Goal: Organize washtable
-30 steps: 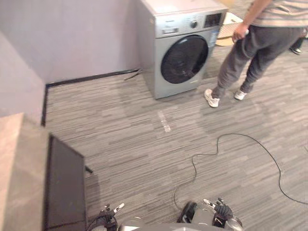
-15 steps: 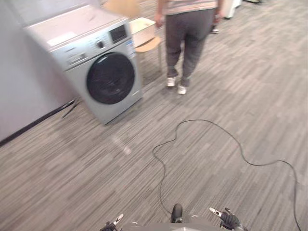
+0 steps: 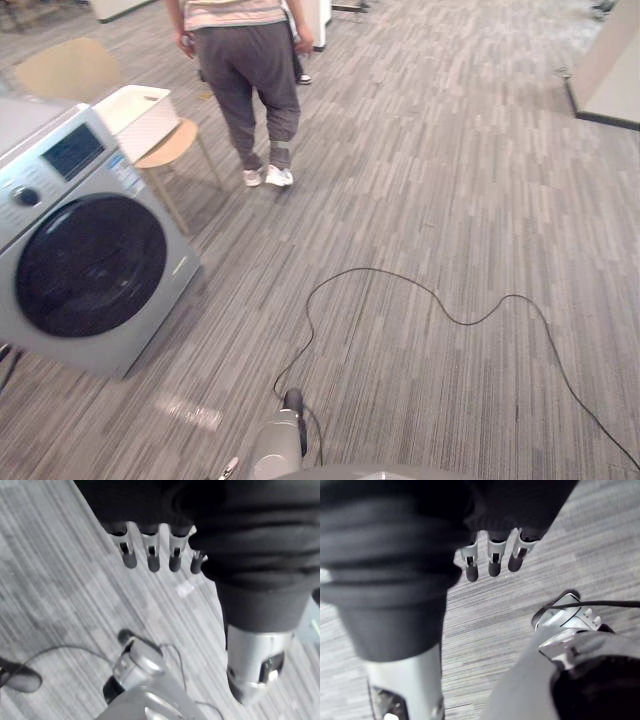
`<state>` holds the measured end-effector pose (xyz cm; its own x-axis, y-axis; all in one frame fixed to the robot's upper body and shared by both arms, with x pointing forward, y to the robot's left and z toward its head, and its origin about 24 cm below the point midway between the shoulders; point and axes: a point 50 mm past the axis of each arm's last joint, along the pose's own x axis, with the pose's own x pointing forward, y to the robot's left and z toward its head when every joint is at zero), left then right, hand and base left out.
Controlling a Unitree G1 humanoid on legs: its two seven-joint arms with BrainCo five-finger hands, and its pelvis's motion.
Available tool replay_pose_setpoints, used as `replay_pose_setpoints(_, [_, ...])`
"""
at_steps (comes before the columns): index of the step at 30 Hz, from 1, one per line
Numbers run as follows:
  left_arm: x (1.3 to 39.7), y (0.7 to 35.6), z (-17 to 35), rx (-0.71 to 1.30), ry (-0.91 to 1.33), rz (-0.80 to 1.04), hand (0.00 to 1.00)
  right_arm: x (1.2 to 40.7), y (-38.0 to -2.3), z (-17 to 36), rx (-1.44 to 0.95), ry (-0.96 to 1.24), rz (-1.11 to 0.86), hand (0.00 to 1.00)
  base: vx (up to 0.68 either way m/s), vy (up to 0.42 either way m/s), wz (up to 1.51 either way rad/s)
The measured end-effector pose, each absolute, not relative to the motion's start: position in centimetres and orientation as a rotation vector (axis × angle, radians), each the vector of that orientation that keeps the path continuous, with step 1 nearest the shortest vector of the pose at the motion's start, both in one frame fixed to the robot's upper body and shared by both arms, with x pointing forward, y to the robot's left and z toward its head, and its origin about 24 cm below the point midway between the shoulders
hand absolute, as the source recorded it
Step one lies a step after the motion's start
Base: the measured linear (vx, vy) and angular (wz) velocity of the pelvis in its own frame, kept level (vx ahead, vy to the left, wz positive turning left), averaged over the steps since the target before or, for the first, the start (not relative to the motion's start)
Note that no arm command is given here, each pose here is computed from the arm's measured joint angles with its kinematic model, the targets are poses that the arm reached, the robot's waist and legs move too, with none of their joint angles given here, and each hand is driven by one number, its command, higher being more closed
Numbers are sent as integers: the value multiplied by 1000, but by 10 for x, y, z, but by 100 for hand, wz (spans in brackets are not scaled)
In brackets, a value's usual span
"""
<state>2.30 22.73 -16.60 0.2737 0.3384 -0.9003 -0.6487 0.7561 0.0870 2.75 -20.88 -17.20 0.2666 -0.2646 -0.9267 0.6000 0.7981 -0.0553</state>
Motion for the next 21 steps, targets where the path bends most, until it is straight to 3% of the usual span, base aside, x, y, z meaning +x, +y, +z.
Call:
replay_pose_setpoints(7, [76,223,-160,-236,1029,504,0,46,-214,-168,303,1095,-563,0,423,81,-88])
replay_pose_setpoints(11, [105,204,-159,-242,997,412,0,35,-217,-169,314,1134,-594,0,75,29,-41])
replay_pose_setpoints(15, [89,198,-162,-287,1007,460,0,6,-218,-170,324,1200,-633,0,491,-434,2])
replay_pose_setpoints(18, [81,192,-163,-345,1008,494,0,26,-242,-164,244,1147,-612,0,630,-407,-88])
replay_pose_setpoints(21, [86,205,-160,-325,972,502,0,59,-235,-163,231,1094,-535,0,578,-339,-98])
